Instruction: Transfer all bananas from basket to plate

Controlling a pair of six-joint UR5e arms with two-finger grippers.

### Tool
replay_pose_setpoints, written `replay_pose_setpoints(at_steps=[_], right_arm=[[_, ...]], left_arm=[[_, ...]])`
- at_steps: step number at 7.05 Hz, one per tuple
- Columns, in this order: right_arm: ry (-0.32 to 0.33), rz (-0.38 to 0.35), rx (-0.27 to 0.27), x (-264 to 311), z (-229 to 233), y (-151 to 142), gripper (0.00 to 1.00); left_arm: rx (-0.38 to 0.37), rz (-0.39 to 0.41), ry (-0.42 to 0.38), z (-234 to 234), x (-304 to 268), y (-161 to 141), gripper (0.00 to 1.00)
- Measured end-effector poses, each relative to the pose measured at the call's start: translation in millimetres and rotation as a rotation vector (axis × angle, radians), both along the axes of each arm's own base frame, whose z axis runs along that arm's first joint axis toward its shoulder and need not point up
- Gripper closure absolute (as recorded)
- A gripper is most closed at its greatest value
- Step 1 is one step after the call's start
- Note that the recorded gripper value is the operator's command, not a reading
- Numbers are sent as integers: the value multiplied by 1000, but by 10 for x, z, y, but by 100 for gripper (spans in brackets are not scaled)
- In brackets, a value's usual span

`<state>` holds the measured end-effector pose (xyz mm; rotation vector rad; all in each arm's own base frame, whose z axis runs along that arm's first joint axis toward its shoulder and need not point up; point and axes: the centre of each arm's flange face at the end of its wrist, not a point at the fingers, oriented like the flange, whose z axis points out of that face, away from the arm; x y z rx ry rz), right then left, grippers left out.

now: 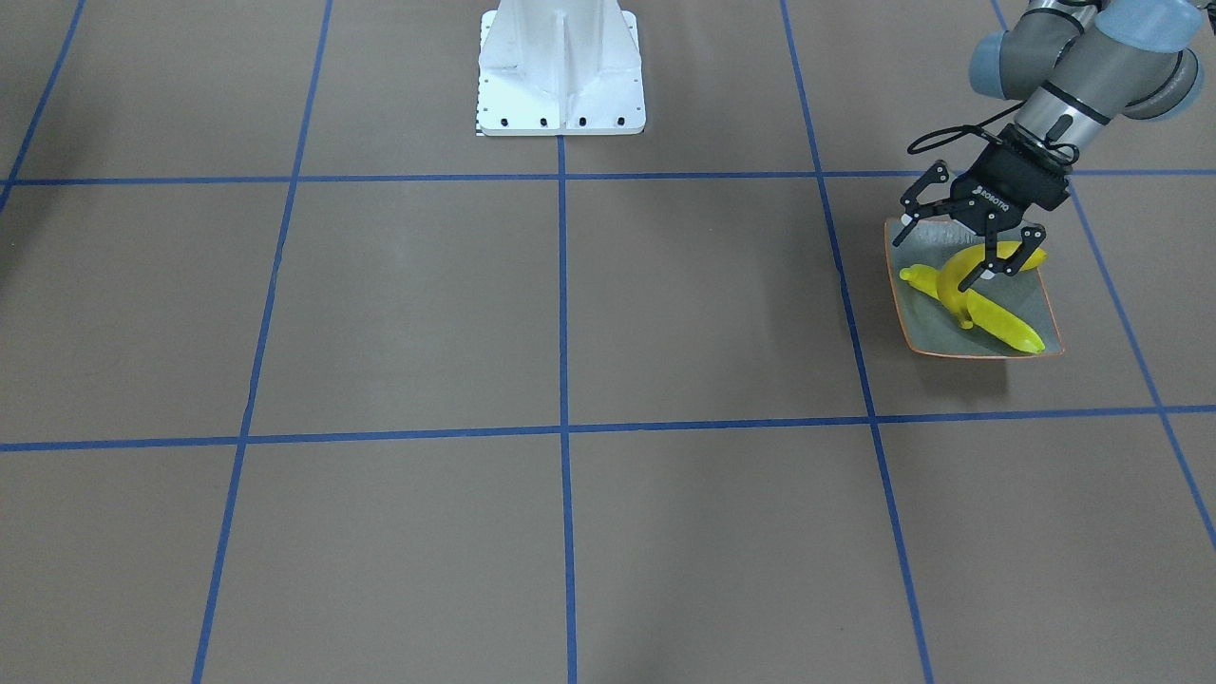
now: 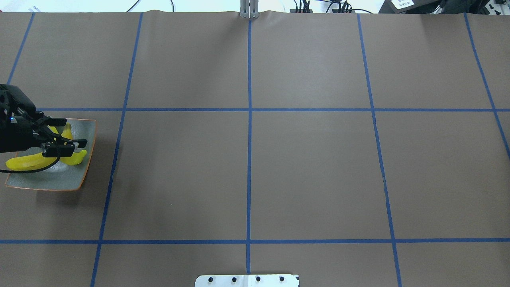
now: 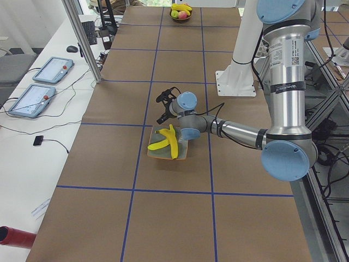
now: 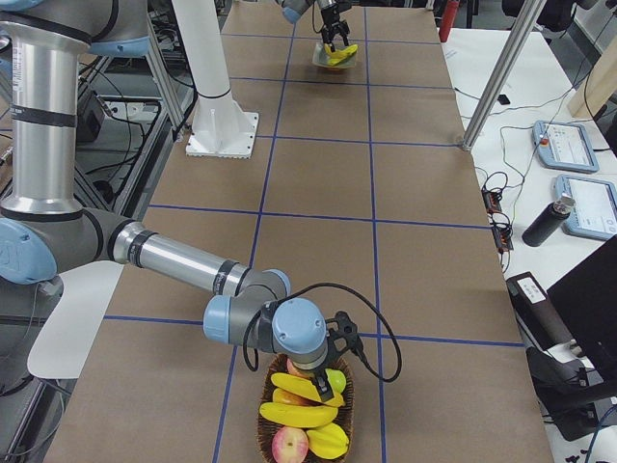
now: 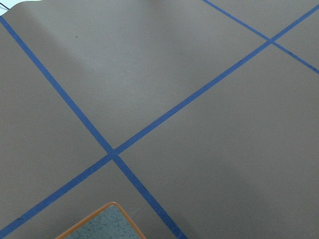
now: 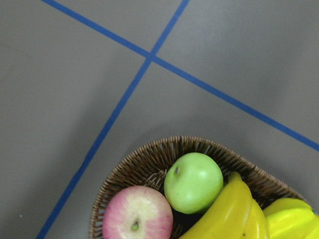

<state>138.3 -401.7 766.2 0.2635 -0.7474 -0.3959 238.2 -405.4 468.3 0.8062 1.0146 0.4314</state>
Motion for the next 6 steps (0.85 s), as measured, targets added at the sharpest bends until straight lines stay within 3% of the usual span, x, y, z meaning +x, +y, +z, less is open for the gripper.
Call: replay_pose_setpoints(at_steps=[2, 6], right_arm=[[-8, 14, -52, 5, 204, -34, 1], [-19, 158, -225, -276, 357, -126, 8]], left_arm=[[-2, -2, 1, 11, -11, 10, 1], [1, -7, 1, 20, -22, 16, 1]])
